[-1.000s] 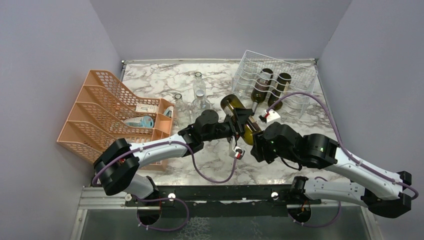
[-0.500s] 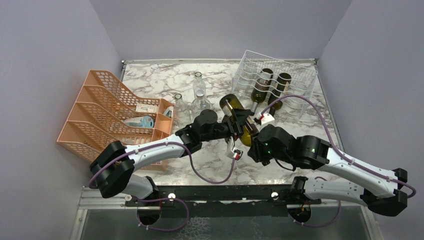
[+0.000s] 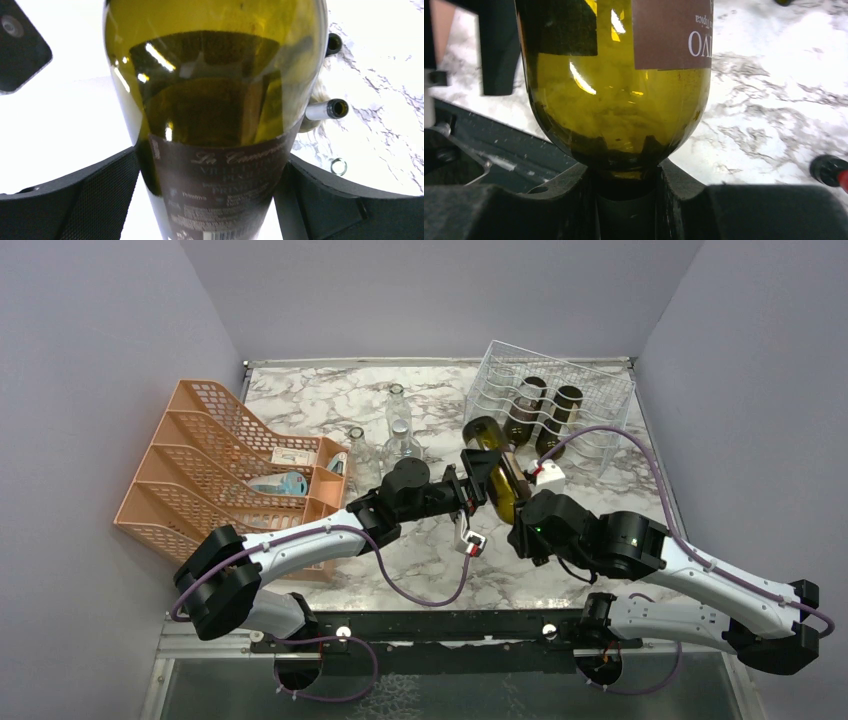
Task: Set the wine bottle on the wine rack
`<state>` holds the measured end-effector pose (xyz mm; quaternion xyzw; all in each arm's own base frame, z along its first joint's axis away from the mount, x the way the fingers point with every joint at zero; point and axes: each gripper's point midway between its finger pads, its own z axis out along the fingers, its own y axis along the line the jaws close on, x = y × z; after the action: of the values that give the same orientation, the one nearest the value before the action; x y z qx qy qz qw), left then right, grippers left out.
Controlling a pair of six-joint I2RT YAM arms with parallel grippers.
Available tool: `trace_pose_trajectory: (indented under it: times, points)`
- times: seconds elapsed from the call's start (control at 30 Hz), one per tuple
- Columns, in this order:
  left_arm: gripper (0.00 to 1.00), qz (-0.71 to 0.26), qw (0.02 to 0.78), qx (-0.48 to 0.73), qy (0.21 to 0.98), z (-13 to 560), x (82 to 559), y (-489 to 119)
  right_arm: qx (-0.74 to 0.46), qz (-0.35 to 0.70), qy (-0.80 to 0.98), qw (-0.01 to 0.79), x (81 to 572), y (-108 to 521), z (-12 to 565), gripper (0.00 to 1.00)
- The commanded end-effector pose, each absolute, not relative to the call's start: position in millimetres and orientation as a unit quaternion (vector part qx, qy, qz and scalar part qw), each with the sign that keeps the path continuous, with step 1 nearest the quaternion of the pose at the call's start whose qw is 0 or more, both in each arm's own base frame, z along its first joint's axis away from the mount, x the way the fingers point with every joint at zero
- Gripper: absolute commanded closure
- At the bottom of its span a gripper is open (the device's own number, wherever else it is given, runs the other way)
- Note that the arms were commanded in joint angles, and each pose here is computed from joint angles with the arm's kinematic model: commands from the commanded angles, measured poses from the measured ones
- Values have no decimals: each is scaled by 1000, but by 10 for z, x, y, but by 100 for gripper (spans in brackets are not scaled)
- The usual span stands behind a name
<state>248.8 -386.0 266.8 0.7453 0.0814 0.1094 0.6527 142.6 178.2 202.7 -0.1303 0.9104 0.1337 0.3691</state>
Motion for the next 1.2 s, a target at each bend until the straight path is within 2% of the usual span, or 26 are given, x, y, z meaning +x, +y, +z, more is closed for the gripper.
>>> trace_pose_trajectory:
  times: [0.0,0.2,0.4,0.6,0.83,1.17]
  points:
    - [1,107,696,708,57,3111,2378,-3859,-26,131,881,453,1660,1537,2445,99]
    - [1,84,711,693,88,3243,2385,-3839,27,107,887,447,1635,1342,2354,99]
    - [1,17,760,616,204,3755,2493,-3714,53,47,905,420,1628,1271,2185,99]
    - [1,-36,805,475,353,4289,2723,-3383,41,46,903,426,1790,1444,2198,99]
    - [1,-20,810,383,443,4186,2942,-3074,31,71,907,413,2216,1498,2016,99]
    - [1,-79,804,315,498,3919,2873,-2878,97,-7,920,379,2349,1140,1461,99]
